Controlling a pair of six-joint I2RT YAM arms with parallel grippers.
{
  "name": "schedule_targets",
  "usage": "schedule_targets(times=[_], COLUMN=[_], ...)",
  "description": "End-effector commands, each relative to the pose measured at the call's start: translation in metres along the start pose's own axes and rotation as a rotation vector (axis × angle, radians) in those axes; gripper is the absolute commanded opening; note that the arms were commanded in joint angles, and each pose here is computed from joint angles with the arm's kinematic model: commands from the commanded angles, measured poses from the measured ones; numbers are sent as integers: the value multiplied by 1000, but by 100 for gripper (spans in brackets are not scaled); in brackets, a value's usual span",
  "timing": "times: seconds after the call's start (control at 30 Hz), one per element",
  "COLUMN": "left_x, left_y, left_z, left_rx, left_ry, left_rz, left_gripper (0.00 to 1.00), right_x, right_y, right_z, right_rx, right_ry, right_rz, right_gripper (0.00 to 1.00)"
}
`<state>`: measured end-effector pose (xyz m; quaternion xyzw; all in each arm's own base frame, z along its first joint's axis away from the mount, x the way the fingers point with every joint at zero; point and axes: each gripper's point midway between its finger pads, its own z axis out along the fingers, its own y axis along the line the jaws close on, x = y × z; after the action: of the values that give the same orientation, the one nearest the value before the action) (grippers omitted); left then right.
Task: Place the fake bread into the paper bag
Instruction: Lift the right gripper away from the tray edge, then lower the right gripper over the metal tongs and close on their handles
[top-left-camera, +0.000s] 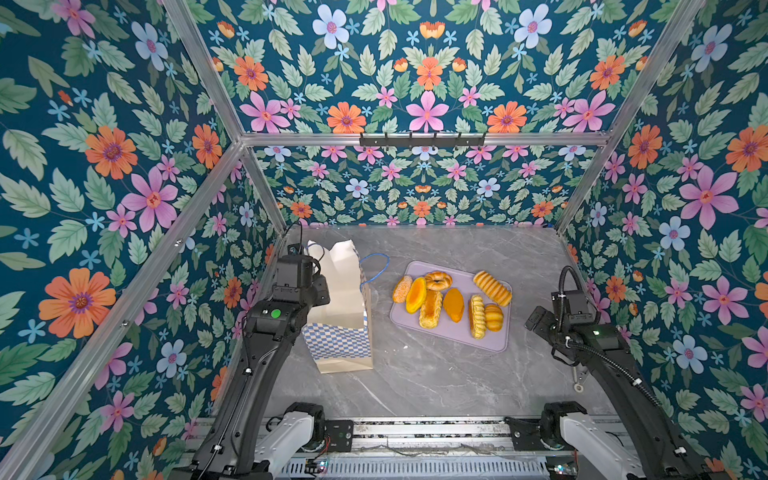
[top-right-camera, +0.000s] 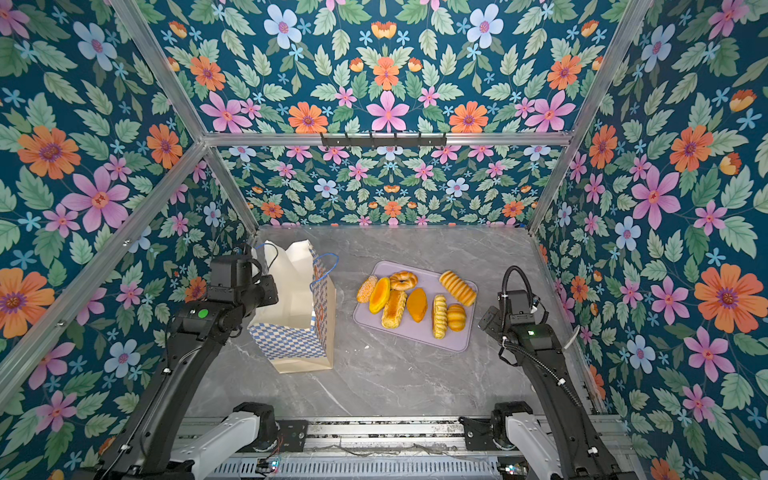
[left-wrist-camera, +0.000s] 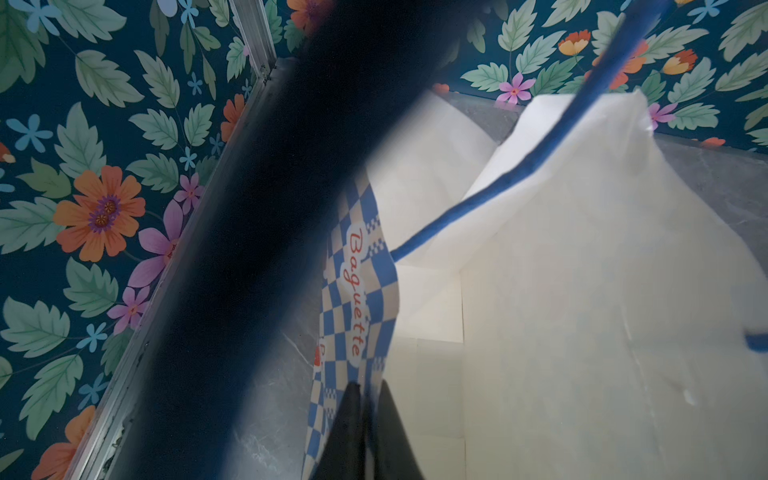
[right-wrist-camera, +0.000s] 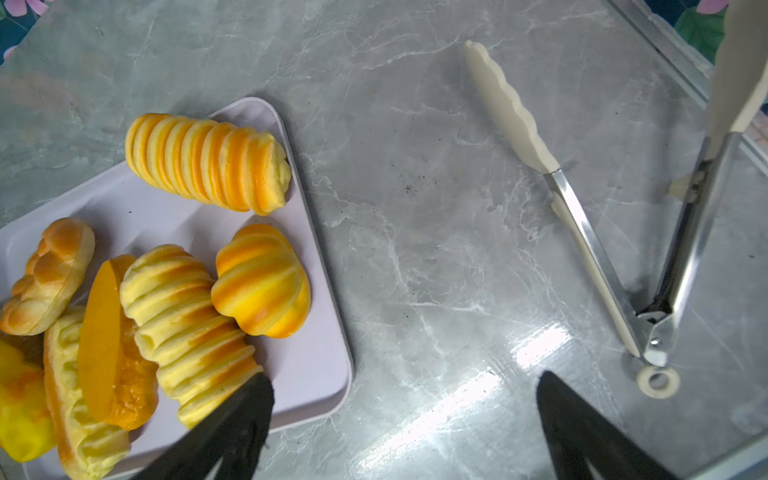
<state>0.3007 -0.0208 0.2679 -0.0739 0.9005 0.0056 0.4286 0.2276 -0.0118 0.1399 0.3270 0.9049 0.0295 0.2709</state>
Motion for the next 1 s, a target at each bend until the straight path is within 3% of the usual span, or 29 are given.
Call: schedule_targets(times=[0.0, 0.17, 0.27, 0.37, 0.43, 0.53, 0.9, 0.93, 0.97], left_x=[-13, -19, -21, -21, -21, -18, -8, -8, -7], left_y=[-1, -7, -9, -8, -8, -7, 4, 4, 2], left_z=[3, 12, 16, 15, 12, 8, -23, -26, -28], left_rx=[-1, 21, 32, 31, 37, 39, 26, 34, 43], left_ry=[-38, -48, -42, -39, -42, -36, -29, -29, -27], left_rz=[-14, -27, -29, -27, -27, -25, -33, -34, -35], left_gripper=[2, 0, 1, 21, 46, 69, 89, 99, 100], right_x=[2, -3, -12, -19, -22, -25, -26, -27, -28], right_y=[-9, -32, -50, -63, -67, -77, -102, -103, -104], right_z=[2, 18, 22, 22, 23, 28, 49, 51, 52], right_rx=[47, 60, 69, 92, 117, 168, 247, 244, 239], right_ry=[19, 99, 86, 54, 46, 28, -8, -10, -9], right_rz=[13, 145, 228, 264, 277, 297, 324, 329, 333], right_gripper=[97, 96, 97, 97, 97, 97, 98, 98, 98])
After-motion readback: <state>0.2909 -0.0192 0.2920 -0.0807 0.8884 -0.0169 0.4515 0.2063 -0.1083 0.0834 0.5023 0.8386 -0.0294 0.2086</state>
